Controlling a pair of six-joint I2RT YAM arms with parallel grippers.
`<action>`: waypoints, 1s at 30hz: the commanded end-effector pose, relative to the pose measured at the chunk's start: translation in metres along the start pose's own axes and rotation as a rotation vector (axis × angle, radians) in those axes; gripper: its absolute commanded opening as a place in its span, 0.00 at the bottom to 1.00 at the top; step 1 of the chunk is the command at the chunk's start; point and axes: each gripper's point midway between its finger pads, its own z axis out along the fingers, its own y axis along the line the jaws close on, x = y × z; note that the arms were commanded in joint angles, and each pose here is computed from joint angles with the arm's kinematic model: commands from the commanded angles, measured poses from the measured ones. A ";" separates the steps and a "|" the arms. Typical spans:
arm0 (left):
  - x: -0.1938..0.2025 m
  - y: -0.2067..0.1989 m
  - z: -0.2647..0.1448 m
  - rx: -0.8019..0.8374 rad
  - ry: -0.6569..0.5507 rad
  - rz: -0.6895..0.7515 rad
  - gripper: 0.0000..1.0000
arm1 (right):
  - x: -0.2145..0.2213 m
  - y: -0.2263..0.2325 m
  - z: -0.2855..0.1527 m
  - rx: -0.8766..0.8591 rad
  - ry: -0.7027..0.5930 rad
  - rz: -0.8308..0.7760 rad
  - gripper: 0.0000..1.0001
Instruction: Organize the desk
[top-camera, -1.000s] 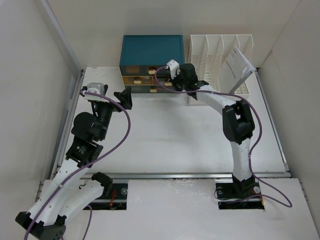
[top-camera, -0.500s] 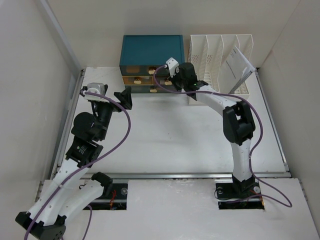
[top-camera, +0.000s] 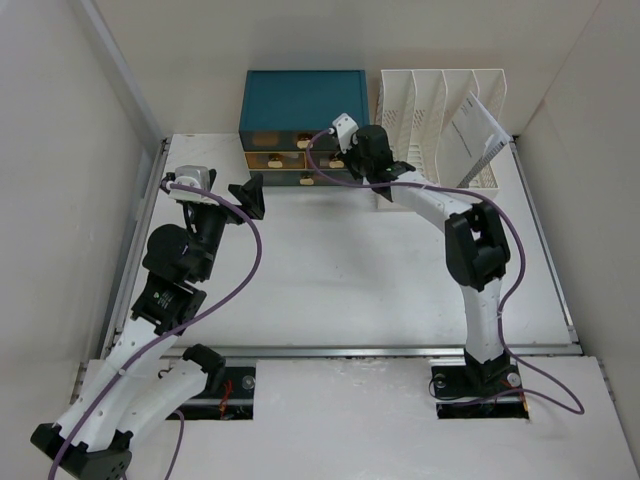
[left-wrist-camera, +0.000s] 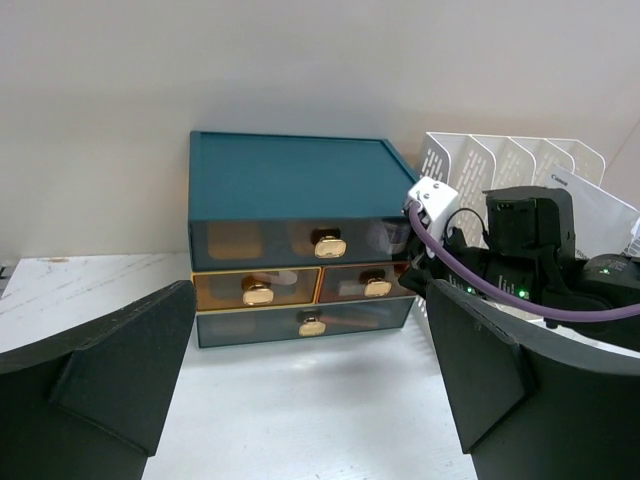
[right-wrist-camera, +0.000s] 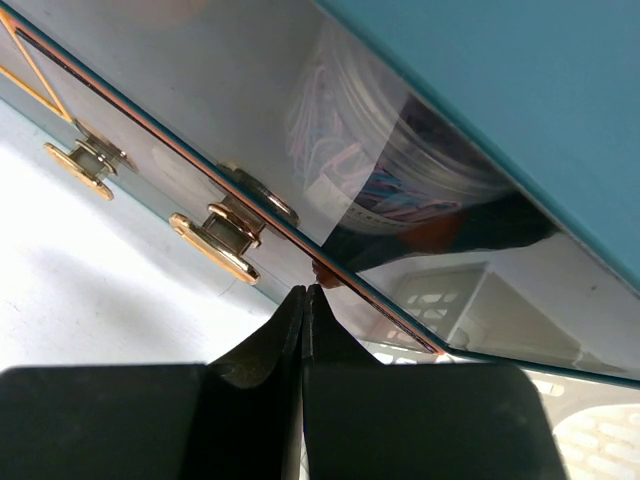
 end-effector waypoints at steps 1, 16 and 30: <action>-0.015 -0.003 -0.001 0.017 -0.060 -0.009 0.99 | -0.036 -0.025 -0.006 0.099 -0.102 0.006 0.00; -0.015 -0.005 -0.001 0.028 -0.059 -0.009 0.99 | -0.023 -0.007 -0.028 0.062 -0.080 -0.017 0.00; -0.005 -0.012 0.004 0.053 -0.022 -0.043 0.99 | -0.091 0.019 -0.180 -0.137 -0.239 0.046 0.01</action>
